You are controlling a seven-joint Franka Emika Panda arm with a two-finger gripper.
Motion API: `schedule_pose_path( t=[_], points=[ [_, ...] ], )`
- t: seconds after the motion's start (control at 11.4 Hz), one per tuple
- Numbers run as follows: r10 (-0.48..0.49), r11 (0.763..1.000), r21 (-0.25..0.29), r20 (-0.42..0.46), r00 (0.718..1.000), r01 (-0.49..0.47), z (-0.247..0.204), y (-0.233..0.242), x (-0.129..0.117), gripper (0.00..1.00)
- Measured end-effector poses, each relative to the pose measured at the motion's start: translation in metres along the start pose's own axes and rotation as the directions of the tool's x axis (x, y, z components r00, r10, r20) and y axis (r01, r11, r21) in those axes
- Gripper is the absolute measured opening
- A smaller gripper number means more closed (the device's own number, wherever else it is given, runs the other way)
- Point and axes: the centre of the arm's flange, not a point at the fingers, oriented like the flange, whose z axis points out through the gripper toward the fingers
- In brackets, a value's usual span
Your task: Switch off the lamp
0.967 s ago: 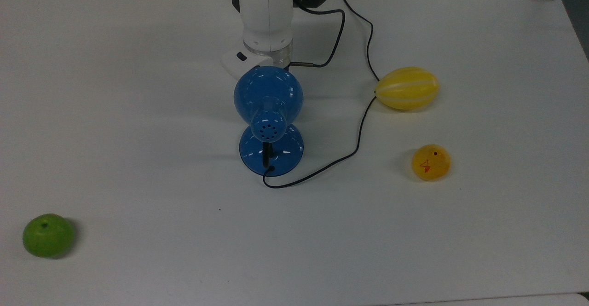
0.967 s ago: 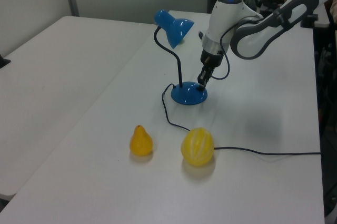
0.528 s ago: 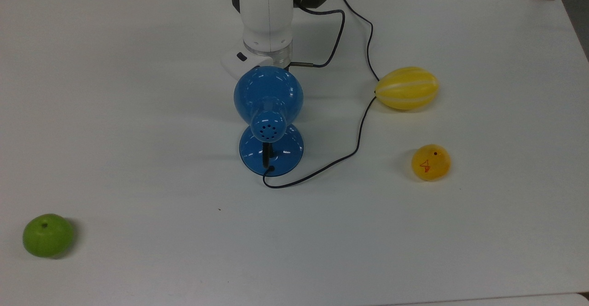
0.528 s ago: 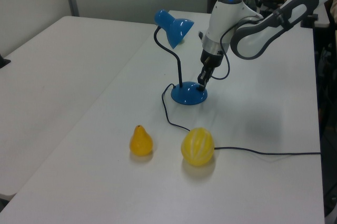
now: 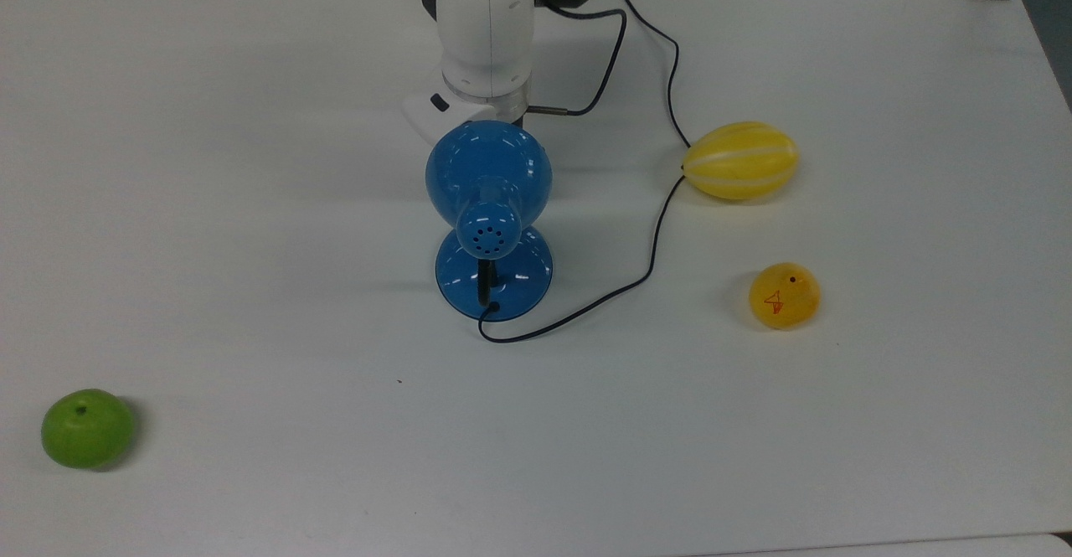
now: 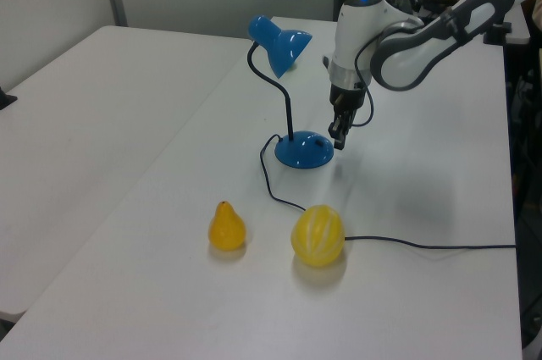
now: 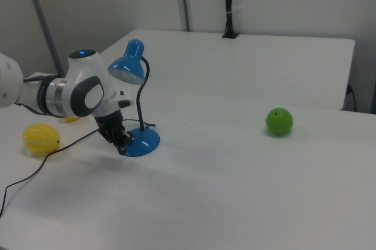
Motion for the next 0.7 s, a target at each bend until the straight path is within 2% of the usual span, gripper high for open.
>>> schedule_pose_path(
  t=[0.35, 0.7],
  points=[
    [0.015, 0.999, -0.045, 0.125, 0.992, -0.009, -0.084, 0.008, -0.007, 0.01],
    [0.039, 0.998, -0.059, 0.118, 0.992, -0.032, -0.186, 0.025, -0.017, 0.01]
  ],
)
